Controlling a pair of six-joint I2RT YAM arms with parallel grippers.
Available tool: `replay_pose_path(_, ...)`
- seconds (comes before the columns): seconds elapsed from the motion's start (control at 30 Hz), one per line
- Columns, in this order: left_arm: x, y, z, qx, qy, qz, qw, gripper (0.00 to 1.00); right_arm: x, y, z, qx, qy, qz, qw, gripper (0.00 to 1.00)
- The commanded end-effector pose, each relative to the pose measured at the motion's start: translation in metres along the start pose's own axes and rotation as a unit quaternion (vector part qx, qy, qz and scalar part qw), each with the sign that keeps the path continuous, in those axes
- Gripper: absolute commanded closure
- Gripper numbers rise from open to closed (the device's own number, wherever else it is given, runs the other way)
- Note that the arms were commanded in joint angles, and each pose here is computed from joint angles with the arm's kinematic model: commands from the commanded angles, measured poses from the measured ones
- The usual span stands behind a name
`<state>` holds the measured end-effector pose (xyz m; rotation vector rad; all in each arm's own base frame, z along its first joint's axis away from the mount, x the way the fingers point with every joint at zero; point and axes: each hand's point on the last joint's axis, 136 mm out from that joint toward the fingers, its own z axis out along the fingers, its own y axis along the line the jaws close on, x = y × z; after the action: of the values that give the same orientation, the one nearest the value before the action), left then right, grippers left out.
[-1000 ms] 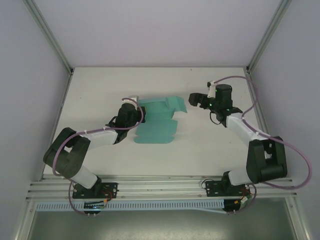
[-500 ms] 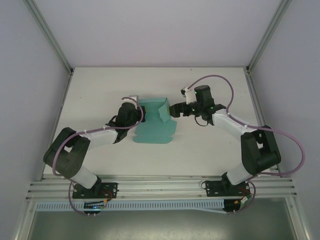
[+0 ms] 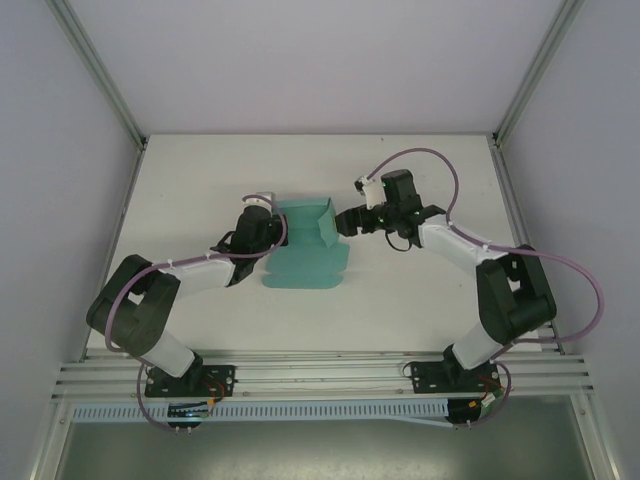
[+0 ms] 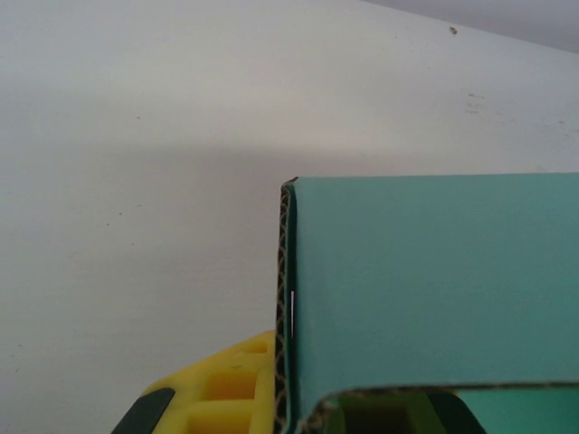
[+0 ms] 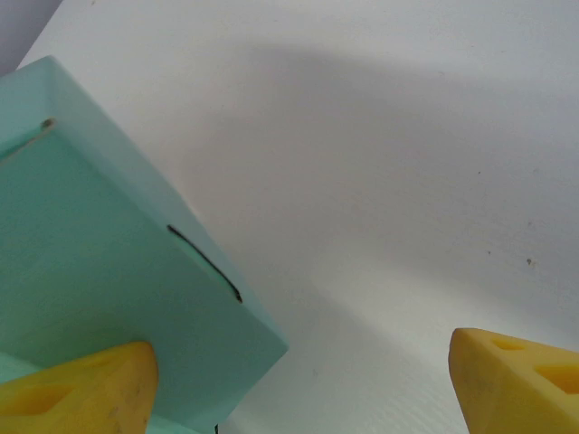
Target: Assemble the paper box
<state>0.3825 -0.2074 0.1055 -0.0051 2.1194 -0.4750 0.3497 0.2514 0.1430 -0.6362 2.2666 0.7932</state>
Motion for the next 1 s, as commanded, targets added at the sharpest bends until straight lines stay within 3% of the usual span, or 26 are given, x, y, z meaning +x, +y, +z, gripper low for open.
replay_pose_path(0.0,-0.017,-0.020,0.001,0.034,-0.018,-0.004,0.999,1.00,0.012,0.017,-0.016,-0.030,0.018,-0.046,0.998,0.19)
replay_pose_path(0.2,-0.012,-0.020,0.005,0.034,-0.008,0.004,0.999,1.00,0.009,0.033,-0.024,-0.069,0.014,-0.077,0.995,0.23)
replay_pose_path(0.37,-0.013,-0.031,0.003,0.062,-0.005,0.019,0.998,1.00,0.003,0.031,-0.014,-0.068,0.028,-0.081,0.994,0.25)
replay_pose_path(0.53,-0.009,-0.027,0.011,0.047,0.011,0.020,0.999,1.00,-0.006,0.039,-0.001,-0.078,0.029,-0.097,0.992,0.25)
replay_pose_path(0.73,-0.011,-0.029,0.010,0.050,0.008,0.017,0.999,1.00,-0.014,0.023,0.013,-0.006,0.021,-0.085,0.996,0.27)
replay_pose_path(0.97,-0.012,-0.032,0.009,0.058,0.008,0.022,0.998,1.00,-0.021,0.005,0.022,0.073,0.001,-0.074,0.995,0.38)
